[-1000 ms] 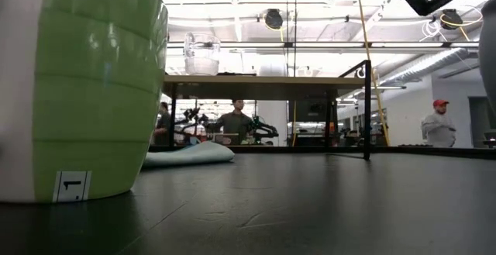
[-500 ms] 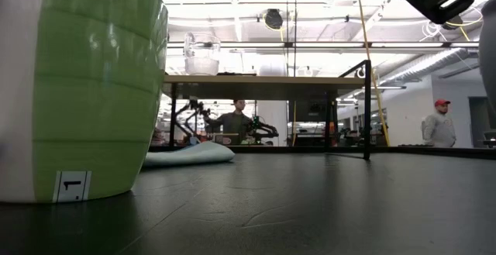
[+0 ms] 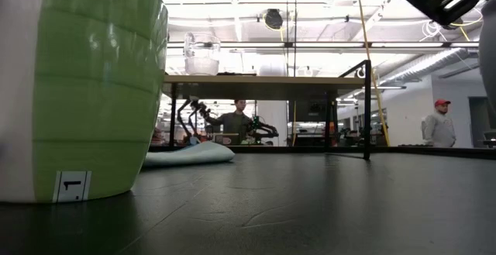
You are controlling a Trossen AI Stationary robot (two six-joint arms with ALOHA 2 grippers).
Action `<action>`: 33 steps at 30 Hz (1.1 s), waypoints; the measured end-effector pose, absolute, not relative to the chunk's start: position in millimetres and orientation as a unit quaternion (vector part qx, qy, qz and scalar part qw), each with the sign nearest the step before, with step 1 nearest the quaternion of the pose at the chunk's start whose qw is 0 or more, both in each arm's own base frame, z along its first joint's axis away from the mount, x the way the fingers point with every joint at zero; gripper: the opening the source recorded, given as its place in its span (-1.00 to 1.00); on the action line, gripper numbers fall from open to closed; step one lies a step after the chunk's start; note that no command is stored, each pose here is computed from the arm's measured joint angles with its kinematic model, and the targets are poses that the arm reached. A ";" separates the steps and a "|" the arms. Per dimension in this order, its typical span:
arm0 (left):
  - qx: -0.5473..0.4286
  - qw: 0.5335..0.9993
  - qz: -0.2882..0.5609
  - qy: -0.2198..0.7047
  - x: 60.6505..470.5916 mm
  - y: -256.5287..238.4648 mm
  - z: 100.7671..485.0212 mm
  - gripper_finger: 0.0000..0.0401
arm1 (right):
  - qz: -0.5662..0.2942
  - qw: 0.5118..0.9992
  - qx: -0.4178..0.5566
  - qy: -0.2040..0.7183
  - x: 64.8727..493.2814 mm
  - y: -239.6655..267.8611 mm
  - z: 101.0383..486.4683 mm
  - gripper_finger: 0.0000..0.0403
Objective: Stack small to large cups/mugs on shelf
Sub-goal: Put the gray mug on the shelf
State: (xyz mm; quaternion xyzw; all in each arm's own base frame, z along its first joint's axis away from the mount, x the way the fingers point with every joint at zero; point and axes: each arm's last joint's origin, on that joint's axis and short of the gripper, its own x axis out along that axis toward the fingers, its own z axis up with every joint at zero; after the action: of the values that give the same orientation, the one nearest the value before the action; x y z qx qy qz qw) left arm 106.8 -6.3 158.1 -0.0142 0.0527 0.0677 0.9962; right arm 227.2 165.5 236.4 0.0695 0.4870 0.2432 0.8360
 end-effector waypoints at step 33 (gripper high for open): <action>-0.014 0.996 0.068 0.053 106.8 -6.3 158.1 -0.87 | 0.227 0.836 0.089 0.492 236.5 163.0 202.4 -0.24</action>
State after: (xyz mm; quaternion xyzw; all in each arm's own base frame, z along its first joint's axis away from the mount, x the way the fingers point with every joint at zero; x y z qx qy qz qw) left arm 106.8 -6.3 158.1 -0.0141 0.0528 0.0681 0.9962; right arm 236.5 163.0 202.4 0.0890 0.4921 0.2274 0.8356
